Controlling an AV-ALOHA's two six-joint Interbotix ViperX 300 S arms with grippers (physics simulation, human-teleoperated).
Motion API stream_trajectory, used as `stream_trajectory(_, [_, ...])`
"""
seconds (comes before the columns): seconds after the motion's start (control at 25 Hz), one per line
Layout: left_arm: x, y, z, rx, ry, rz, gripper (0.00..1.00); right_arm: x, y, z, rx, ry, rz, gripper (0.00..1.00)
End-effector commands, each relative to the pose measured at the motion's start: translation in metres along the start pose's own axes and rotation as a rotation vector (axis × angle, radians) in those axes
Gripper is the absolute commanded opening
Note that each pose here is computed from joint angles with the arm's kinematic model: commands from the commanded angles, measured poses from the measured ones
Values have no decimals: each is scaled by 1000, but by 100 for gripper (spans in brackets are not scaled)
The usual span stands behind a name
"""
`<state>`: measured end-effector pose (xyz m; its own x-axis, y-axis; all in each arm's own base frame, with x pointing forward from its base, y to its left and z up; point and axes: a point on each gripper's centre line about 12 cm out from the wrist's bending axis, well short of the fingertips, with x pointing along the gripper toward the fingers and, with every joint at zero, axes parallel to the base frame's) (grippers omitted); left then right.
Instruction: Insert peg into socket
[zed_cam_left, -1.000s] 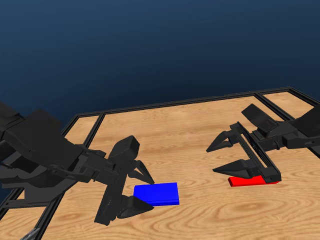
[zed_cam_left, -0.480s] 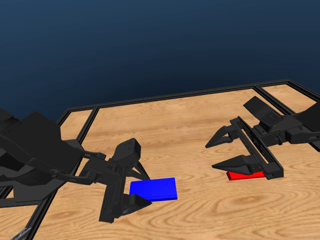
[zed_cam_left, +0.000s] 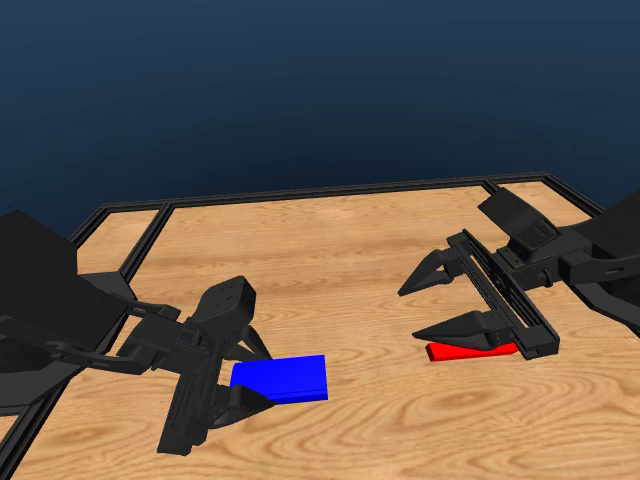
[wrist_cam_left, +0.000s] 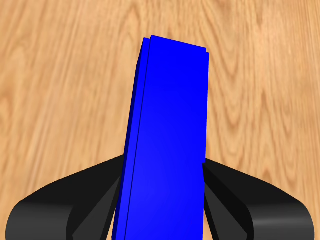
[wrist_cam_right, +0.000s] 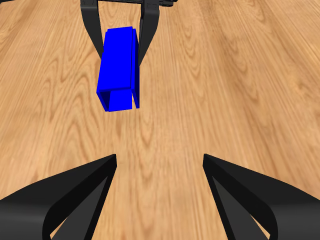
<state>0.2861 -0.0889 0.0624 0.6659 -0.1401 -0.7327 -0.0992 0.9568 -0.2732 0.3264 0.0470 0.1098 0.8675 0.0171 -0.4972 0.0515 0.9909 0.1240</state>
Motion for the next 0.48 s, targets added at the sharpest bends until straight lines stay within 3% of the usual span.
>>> stream_trajectory(0.04, [10, -8, 14, 18, -37, -21, 0, -5, 1, -15, 23, 123, 7, 100])
stream_trajectory(0.28, [9, -4, 22, 35, -63, -16, 0, -12, 4, -42, 80, 291, 7, 100])
stream_trajectory(0.32, [10, -5, 25, 34, -74, -18, 0, -10, 7, -38, 92, 264, 12, 100])
stream_trajectory(0.4, [10, -4, 27, 29, -85, -16, 0, -19, 7, -50, 113, 360, 16, 100])
stream_trajectory(0.44, [11, -2, 24, 28, -69, -11, 0, -19, 3, -52, 146, 323, -4, 100])
stream_trajectory(0.48, [14, 0, 23, 18, -70, -2, 0, -23, 6, -60, 122, 365, 10, 100])
